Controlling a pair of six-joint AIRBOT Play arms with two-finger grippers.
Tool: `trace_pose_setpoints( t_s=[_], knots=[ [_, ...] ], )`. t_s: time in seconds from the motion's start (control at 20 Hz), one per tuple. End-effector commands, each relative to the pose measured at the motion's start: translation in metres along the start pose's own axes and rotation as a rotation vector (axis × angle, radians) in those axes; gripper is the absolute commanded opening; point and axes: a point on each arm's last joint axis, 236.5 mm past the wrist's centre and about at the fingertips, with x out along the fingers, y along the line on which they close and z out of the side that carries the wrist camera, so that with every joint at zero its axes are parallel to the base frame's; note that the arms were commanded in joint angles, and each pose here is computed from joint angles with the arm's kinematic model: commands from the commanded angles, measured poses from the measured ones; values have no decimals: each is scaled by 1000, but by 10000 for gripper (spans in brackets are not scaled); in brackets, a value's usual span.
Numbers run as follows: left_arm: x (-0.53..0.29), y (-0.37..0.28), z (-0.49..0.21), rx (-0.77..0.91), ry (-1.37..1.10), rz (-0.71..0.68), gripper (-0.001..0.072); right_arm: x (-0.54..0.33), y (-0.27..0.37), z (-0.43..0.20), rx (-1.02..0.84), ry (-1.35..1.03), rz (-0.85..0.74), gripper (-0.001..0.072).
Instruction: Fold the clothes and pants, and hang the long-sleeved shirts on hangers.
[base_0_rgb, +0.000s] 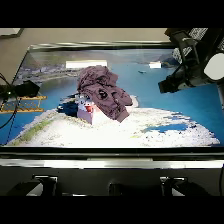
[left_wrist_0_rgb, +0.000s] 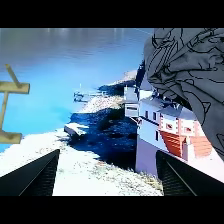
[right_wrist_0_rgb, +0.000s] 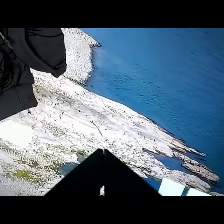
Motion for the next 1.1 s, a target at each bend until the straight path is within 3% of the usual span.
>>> trace_pose_setpoints(
  t_s=[0.0,0.2,0.4,0.85,1.05],
  knots=[
    [42,-19,-18,-213,112,-121,720,0,2,0,2,-1,8,30],
    [120,-54,-19,-387,150,-324,720,0,2,5,4,-20,9,31],
    [200,-65,-18,-555,141,-438,720,0,2,6,3,-27,7,32],
    [314,-90,-37,-537,212,-463,707,0,2,6,4,-27,8,34],
    [325,-83,-40,-546,201,-439,282,1,2,6,5,-22,8,36]
  ],
)
